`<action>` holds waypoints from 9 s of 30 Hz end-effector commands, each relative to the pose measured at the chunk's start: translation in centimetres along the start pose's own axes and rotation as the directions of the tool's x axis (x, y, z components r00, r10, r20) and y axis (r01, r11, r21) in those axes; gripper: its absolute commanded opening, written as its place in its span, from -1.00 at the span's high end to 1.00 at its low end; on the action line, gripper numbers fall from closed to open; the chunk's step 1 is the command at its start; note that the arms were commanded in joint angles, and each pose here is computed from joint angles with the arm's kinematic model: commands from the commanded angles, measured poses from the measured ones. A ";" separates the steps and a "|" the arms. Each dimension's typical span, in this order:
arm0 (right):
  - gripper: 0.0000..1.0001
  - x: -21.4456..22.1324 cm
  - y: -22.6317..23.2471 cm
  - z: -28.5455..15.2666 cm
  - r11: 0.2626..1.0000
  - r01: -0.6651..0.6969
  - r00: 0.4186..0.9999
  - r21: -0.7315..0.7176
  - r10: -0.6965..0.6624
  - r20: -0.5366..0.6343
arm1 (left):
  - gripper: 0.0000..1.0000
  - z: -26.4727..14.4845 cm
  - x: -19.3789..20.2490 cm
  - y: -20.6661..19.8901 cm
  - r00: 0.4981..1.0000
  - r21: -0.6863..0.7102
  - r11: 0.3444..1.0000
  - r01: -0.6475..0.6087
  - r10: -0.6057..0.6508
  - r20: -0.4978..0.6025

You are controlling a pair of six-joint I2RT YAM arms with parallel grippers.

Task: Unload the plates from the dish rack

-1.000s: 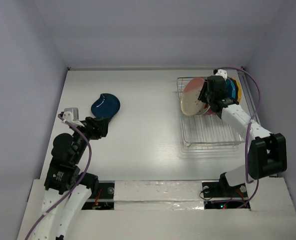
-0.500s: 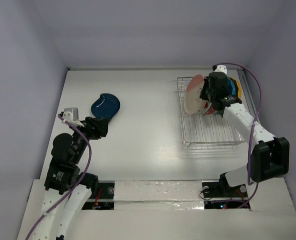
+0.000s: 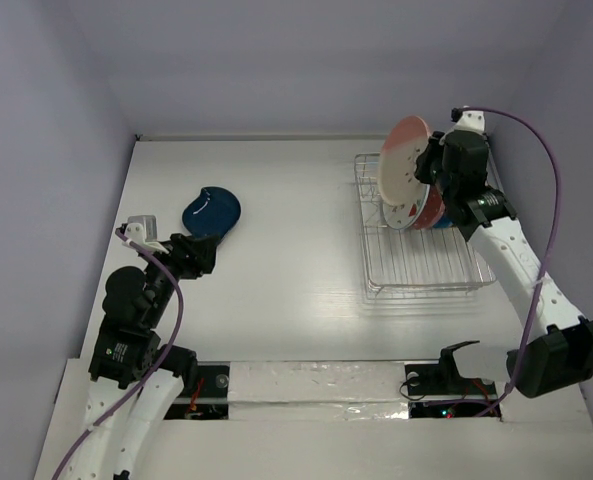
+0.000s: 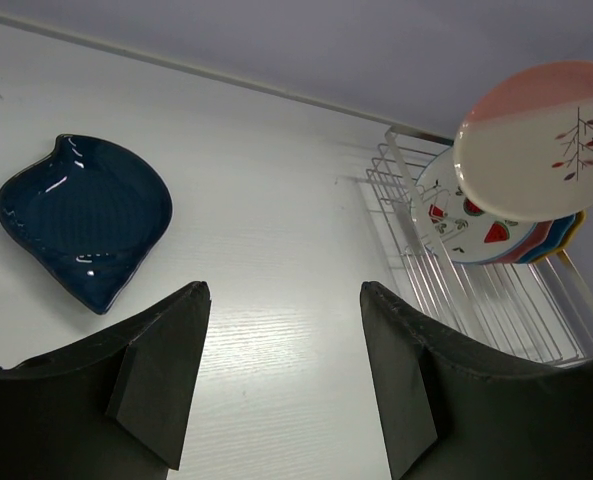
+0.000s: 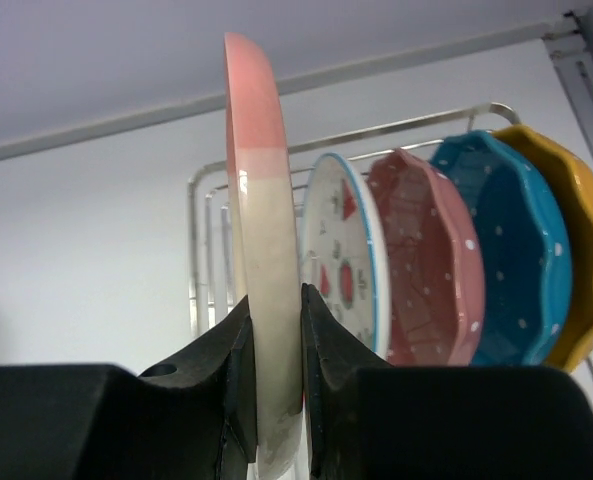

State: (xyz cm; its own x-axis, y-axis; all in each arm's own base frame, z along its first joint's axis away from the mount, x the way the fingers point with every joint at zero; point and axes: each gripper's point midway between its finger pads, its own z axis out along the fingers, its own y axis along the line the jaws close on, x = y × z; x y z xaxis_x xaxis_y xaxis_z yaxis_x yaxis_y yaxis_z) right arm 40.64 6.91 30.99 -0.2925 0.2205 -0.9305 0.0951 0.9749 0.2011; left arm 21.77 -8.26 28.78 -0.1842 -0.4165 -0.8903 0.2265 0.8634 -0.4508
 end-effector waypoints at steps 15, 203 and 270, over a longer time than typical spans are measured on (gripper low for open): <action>1.00 -1.6 23.2 3.2 0.751 -0.346 0.927 -0.562 0.367 -0.080 | -0.17 0.1 -1.2 -0.4 0.999 0.017 1.000 -0.006 0.005 0.049; -0.69 21.0 21.6 10.4 0.907 -0.348 0.857 -0.237 0.205 -0.474 | 0.07 -0.3 -1.5 -0.6 0.998 0.032 0.999 -0.009 0.007 0.064; 0.93 2.6 -11.3 3.8 0.815 0.078 0.997 0.575 -0.077 -0.026 | 0.07 0.3 -0.9 -0.9 0.999 0.054 0.998 -0.017 0.015 0.033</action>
State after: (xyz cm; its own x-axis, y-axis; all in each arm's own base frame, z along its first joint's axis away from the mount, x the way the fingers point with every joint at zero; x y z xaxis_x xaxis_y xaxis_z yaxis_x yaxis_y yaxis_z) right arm 41.99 -2.46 18.41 -0.4982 0.1532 -0.8534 0.5361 0.8280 -0.1643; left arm 21.65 -8.43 28.99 -0.1825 -0.4163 -0.8907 0.2466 0.8576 -0.4513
